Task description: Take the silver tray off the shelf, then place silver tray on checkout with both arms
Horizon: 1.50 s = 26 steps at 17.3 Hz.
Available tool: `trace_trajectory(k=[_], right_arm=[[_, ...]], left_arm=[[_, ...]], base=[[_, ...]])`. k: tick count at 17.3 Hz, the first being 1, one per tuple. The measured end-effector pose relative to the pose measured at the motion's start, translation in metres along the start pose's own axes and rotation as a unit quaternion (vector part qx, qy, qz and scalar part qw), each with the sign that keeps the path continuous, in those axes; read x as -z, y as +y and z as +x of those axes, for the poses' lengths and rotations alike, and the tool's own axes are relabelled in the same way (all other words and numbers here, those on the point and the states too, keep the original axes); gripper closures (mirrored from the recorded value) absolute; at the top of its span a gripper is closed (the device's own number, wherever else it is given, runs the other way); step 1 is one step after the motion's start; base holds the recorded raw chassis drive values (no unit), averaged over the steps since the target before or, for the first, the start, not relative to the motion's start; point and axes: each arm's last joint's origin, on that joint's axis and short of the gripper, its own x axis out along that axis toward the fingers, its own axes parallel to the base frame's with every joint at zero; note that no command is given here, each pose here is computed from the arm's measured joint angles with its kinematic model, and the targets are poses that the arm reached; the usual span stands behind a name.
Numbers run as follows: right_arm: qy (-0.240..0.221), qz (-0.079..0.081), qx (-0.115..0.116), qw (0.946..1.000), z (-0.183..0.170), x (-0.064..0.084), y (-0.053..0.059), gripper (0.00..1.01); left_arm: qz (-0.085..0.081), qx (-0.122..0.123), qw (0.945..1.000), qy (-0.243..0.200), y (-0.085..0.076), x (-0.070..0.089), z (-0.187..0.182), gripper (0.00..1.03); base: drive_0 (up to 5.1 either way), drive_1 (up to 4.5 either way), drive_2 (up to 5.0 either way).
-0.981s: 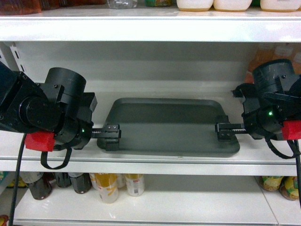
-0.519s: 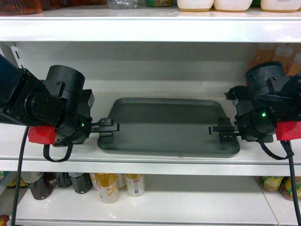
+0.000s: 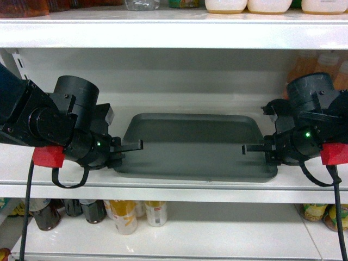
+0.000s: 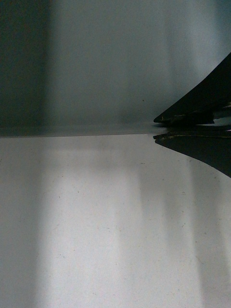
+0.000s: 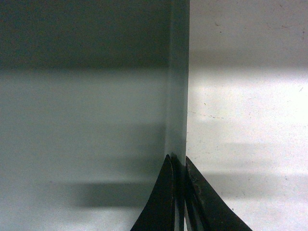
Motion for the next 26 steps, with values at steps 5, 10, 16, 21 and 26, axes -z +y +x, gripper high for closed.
trace_trajectory(k=[5, 10, 16, 21, 26], right_arm=[[-0.010, 0.002, -0.003, 0.9999, -0.016, 0.016, -0.002, 0.98], [-0.053, 0.013, -0.020, 0.9983, -0.087, 0.047, -0.007, 0.98], [-0.102, 0.030, -0.043, 0.9934, -0.171, 0.070, -0.012, 0.98], [-0.152, 0.034, -0.061, 0.9860, -0.206, 0.072, -0.009, 0.98], [-0.139, 0.038, -0.061, 0.9876, -0.203, 0.076, -0.008, 0.98]], left_arm=[[-0.008, 0.002, 0.9999, -0.011, -0.002, 0.017, -0.018, 1.00], [-0.002, -0.002, 0.9977, -0.067, -0.008, 0.042, -0.095, 1.00], [-0.003, -0.006, 0.9943, -0.107, -0.020, 0.066, -0.173, 1.00], [0.020, -0.028, 0.9879, -0.151, -0.020, 0.058, -0.199, 1.00], [0.025, -0.033, 0.9891, -0.141, -0.020, 0.061, -0.195, 1.00]], base=[[0.0, 0.00, 0.0], [0.0, 0.00, 0.0], [0.0, 0.00, 0.0], [0.0, 0.00, 0.0], [0.0, 0.00, 0.0]])
